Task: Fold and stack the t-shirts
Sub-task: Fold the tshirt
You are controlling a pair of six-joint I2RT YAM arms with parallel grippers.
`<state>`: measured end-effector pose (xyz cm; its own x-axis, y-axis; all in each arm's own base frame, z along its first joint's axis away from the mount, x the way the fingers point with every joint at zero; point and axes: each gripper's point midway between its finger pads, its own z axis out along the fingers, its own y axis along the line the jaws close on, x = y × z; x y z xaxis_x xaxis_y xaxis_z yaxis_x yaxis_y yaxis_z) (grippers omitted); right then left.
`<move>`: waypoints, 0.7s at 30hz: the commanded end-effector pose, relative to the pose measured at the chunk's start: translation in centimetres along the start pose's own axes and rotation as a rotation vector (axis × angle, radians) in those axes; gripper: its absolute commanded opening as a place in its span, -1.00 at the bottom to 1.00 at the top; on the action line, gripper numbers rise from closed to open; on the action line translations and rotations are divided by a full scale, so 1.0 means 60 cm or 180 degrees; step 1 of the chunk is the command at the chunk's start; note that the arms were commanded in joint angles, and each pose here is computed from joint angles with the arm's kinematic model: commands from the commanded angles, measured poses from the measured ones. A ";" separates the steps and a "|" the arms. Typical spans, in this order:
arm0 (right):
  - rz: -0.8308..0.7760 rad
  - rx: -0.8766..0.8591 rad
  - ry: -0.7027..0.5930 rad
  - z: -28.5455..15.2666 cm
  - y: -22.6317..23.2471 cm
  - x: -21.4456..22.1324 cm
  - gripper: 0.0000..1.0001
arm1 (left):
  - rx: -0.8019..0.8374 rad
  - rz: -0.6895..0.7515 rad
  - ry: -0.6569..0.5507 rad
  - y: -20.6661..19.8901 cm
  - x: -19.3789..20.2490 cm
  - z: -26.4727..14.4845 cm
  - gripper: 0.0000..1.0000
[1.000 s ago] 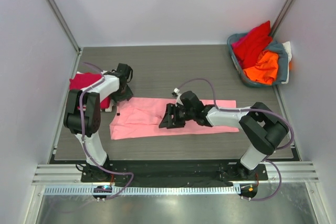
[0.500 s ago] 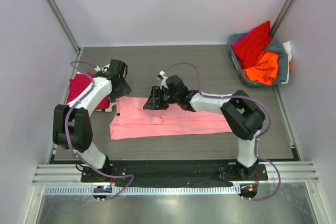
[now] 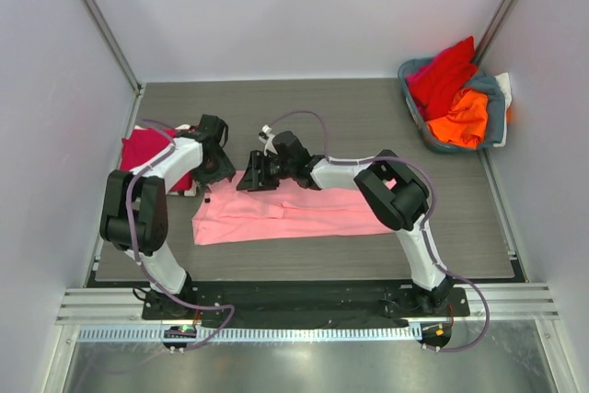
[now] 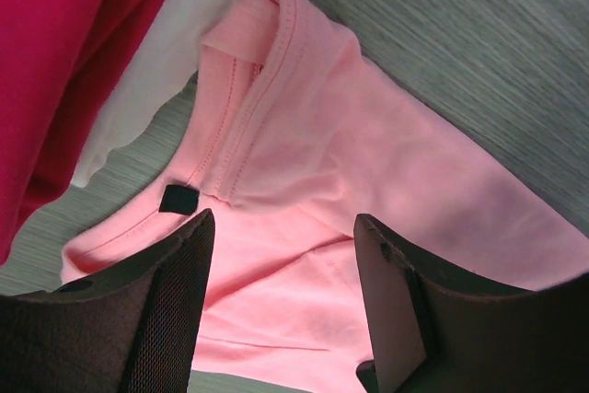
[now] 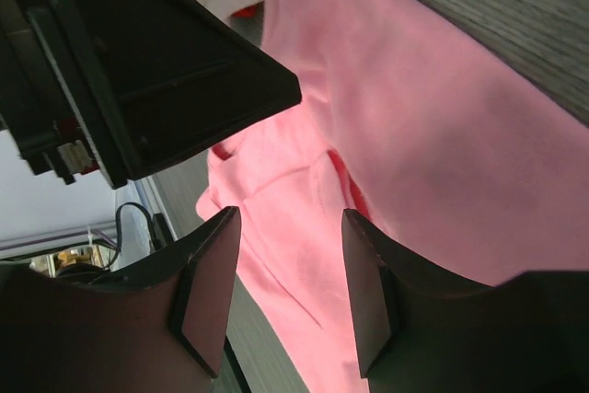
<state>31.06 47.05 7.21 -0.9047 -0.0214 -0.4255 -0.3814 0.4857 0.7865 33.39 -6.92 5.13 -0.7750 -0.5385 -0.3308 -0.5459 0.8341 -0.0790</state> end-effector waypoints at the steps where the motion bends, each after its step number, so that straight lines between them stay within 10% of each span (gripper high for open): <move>1: -0.0066 -0.0082 -0.0013 0.018 0.004 -0.004 0.07 | 0.0001 0.0057 0.0028 -0.003 0.005 0.020 0.27; 21: -0.0197 -0.0284 0.0366 -0.020 0.036 0.114 -0.03 | -0.0447 0.0112 0.0024 0.031 0.004 0.052 0.28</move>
<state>25.86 46.66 4.04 -0.9146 -0.1132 -0.3882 -0.3943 0.4622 0.7943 32.78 -6.13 1.97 -0.7962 -0.5281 -0.2952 -0.5560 0.8311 0.0131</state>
